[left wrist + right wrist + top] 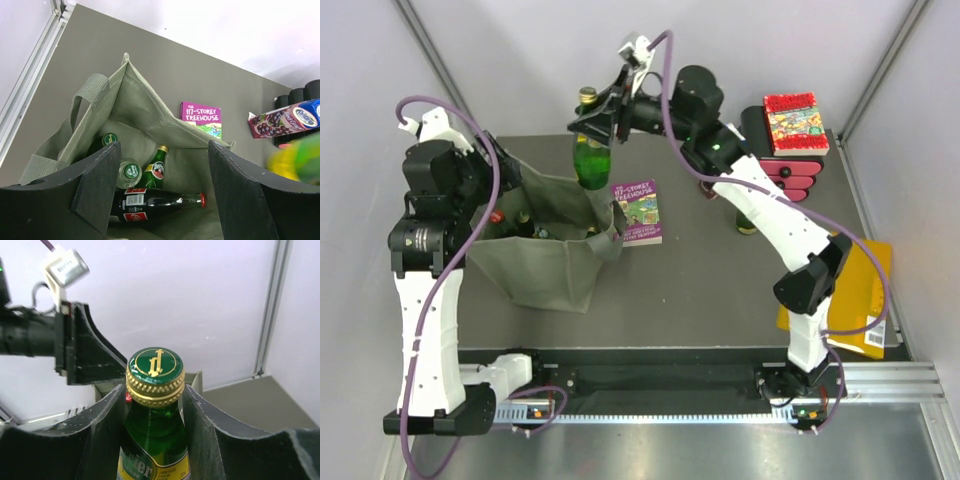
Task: Take the beverage out of the canvas bag
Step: Place the drink at the center of the board.
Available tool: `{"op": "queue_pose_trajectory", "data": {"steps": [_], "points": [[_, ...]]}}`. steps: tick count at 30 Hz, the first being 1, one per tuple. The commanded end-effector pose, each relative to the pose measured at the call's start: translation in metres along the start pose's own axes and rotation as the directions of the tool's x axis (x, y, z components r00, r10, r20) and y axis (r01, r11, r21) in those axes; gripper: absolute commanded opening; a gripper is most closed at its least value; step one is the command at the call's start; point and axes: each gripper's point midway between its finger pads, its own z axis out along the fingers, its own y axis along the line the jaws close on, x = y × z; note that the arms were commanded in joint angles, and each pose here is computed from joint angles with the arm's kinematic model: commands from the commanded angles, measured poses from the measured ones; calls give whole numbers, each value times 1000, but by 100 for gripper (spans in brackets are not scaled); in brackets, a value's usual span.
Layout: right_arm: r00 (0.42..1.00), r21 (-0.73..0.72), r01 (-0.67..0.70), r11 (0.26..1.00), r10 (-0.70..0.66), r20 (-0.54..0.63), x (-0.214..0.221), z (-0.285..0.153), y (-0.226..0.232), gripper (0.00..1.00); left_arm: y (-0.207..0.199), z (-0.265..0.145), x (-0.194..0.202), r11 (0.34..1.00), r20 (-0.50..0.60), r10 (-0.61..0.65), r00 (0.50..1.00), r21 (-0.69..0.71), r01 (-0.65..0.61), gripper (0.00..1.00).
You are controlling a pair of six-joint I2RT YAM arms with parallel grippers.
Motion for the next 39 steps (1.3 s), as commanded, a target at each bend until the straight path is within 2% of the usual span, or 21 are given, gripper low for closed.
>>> {"op": "queue_pose_trajectory", "data": {"steps": [1,5,7,8,9,11,12,17,25,33,34,39], "points": [[949,-21,199,980,-187,253,-126,-48,47,0,-3,-1,-13,1000,70,-1,998,20,-1,75],[951,59,235,970,-243,192,-118,-67,25,0,-2,-1,-10,1000,67,-3,998,19,2,75],[964,116,223,968,-237,122,-97,-75,2,0,-2,0,-9,1000,64,-3,998,18,2,75],[955,148,262,954,-278,103,-98,-85,-5,0,-2,0,-9,1000,64,-5,998,18,3,75],[964,167,249,954,-260,53,-79,-88,-17,0,-2,0,-8,1000,64,-5,998,18,3,75],[957,223,279,934,-290,18,-72,-103,-32,0,-2,0,-8,1000,63,-5,998,21,3,75],[963,240,264,934,-267,-23,-51,-107,-44,0,-2,0,-8,1000,64,-5,998,21,3,75],[938,348,346,871,-319,-133,0,-134,-86,0,-2,1,-4,1000,57,-13,998,26,12,75],[918,486,397,779,-333,-217,65,-158,-156,0,-2,1,2,999,40,-20,999,32,19,75],[880,567,469,677,-410,-240,91,-163,-215,0,-2,3,9,999,21,-34,999,32,33,75],[882,569,469,675,-393,-261,106,-162,-228,0,-2,2,9,999,22,-37,999,33,37,75],[869,604,489,630,-415,-270,108,-157,-262,0,-2,2,11,999,13,-43,999,33,42,75]]}}
